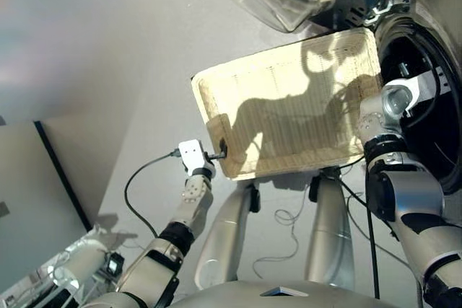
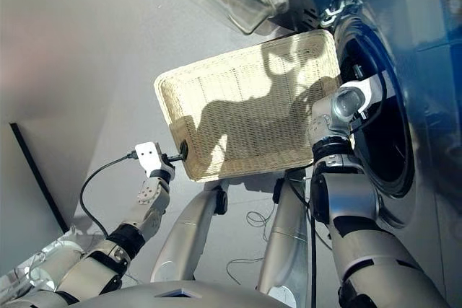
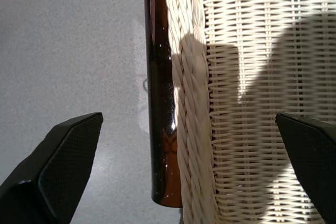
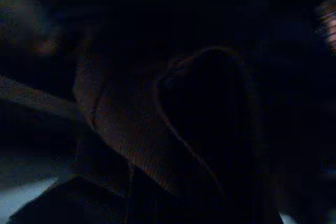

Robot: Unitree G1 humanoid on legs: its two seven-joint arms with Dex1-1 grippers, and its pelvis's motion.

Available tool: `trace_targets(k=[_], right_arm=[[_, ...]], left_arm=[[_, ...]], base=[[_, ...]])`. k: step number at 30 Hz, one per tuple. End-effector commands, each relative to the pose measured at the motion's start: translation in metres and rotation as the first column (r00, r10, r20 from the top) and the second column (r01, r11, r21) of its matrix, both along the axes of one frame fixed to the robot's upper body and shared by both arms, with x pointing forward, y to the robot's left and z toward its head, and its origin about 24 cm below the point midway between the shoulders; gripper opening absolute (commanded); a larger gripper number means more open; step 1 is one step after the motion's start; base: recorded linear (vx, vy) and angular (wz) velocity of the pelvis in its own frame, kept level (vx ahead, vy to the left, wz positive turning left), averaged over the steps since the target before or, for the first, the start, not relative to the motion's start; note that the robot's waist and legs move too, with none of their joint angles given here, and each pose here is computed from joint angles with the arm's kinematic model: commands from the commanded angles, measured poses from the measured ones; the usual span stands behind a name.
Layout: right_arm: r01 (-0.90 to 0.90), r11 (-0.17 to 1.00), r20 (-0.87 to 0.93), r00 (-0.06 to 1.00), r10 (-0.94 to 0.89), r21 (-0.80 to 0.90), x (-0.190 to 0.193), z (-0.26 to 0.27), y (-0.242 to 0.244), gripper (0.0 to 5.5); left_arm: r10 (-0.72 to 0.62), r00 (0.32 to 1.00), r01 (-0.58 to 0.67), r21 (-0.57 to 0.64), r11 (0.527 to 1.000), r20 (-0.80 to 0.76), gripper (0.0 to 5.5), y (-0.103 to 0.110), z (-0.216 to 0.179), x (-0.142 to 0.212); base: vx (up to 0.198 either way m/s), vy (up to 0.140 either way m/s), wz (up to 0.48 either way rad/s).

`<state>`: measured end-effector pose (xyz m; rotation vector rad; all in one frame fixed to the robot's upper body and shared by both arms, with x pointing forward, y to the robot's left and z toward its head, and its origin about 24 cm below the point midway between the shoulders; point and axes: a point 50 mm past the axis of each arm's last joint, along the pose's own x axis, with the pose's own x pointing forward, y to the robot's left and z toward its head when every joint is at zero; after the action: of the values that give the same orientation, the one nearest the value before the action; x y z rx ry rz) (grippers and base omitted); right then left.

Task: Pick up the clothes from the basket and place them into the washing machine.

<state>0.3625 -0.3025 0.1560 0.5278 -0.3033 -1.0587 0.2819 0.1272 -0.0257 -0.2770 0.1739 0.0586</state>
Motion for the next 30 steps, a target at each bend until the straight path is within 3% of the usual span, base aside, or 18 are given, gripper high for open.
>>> trace_targets(k=[1, 5, 8, 10, 11, 17, 30], right_arm=[[0.312, 0.930, 0.151, 0.946, -0.286, -0.193, -0.031, 0.084, -0.057, 0.00], [0.401, 0.876, 0.117, 0.916, -0.384, -0.268, -0.045, 0.106, -0.079, 0.00], [0.340, 0.871, 0.052, 0.937, -0.345, -0.354, -0.041, 0.105, -0.080, 0.11], [0.165, 0.908, -0.029, 0.981, -0.191, -0.386, -0.026, 0.087, -0.070, 5.50], [0.162, 0.909, -0.028, 0.982, -0.187, -0.385, -0.026, 0.088, -0.071, 5.50], [-0.283, 0.917, -0.171, 0.955, 0.242, -0.282, 0.010, 0.018, -0.017, 5.50], [-0.659, 0.741, -0.331, 0.733, 0.594, -0.127, 0.014, -0.074, 0.060, 5.50]], left_arm=[[0.036, 0.996, -0.038, 0.017, 0.999, 0.085, 5.50, 0.012, 0.012, 0.005], [0.043, 0.996, -0.043, 0.009, 0.999, 0.083, 5.50, 0.014, 0.011, 0.002], [0.057, 0.996, -0.057, -0.007, 0.998, 0.063, 5.50, 0.016, 0.006, -0.001], [0.069, 0.997, -0.069, -0.018, 0.997, 0.033, 5.50, 0.018, 0.001, -0.003], [0.070, 0.997, -0.069, -0.019, 0.997, 0.033, 5.50, 0.019, 0.001, -0.003], [0.032, 0.999, -0.032, -0.026, 0.999, -0.013, 5.50, 0.019, -0.007, -0.002], [0.044, 0.990, -0.040, 0.033, 0.999, -0.131, 5.50, 0.040, -0.027, -0.006]], base=[[-0.065, -0.031, -0.123], [0.000, 0.000, 0.000], [-0.008, -0.023, 0.003], [-0.025, -0.088, 0.005], [-0.016, -0.094, -0.007], [-0.022, -0.088, -0.036], [-0.014, -0.054, 0.028]])
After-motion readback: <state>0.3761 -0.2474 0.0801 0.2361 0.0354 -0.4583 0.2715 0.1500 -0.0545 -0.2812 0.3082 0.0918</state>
